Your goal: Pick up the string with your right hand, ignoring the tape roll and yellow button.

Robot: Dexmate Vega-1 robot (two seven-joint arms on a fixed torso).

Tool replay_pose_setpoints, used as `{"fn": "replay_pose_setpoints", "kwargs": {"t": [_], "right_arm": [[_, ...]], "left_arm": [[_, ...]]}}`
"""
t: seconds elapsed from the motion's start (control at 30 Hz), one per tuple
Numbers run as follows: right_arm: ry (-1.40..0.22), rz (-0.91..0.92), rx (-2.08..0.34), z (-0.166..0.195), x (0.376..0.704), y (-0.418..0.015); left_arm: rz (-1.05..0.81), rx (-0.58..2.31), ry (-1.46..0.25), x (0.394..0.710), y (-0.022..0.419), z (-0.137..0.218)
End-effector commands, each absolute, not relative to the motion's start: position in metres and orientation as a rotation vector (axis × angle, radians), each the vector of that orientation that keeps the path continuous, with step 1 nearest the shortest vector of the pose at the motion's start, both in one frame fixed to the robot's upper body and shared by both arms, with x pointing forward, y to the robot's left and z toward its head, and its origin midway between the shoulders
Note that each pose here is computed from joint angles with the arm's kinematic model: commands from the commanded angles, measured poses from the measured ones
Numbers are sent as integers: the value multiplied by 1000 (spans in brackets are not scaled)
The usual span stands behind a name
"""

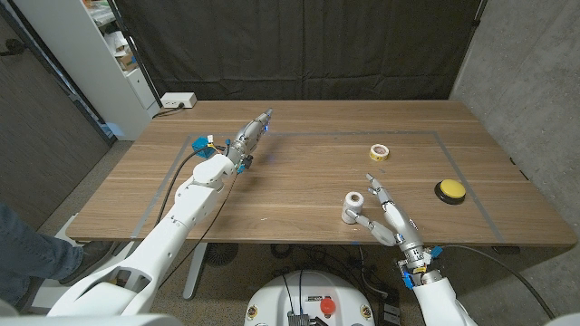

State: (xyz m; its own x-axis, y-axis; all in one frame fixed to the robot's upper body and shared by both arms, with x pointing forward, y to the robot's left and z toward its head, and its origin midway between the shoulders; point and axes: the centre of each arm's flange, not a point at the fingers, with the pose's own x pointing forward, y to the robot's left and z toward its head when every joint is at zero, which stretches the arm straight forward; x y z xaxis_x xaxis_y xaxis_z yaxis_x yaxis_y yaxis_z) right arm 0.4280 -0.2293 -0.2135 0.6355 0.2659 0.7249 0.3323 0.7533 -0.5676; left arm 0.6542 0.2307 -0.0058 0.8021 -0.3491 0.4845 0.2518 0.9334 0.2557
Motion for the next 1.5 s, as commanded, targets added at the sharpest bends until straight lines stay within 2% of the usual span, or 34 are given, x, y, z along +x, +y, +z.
{"fn": "replay_pose_setpoints", "kwargs": {"t": [0.03,1.5], "right_arm": [[-893,-35,-723,-223,435,-227],[-863,-26,-687,-239,469,-216]], "left_arm": [[-319,188,-541,653,231,-8],[-305,204,-522,649,238,-11]]}}
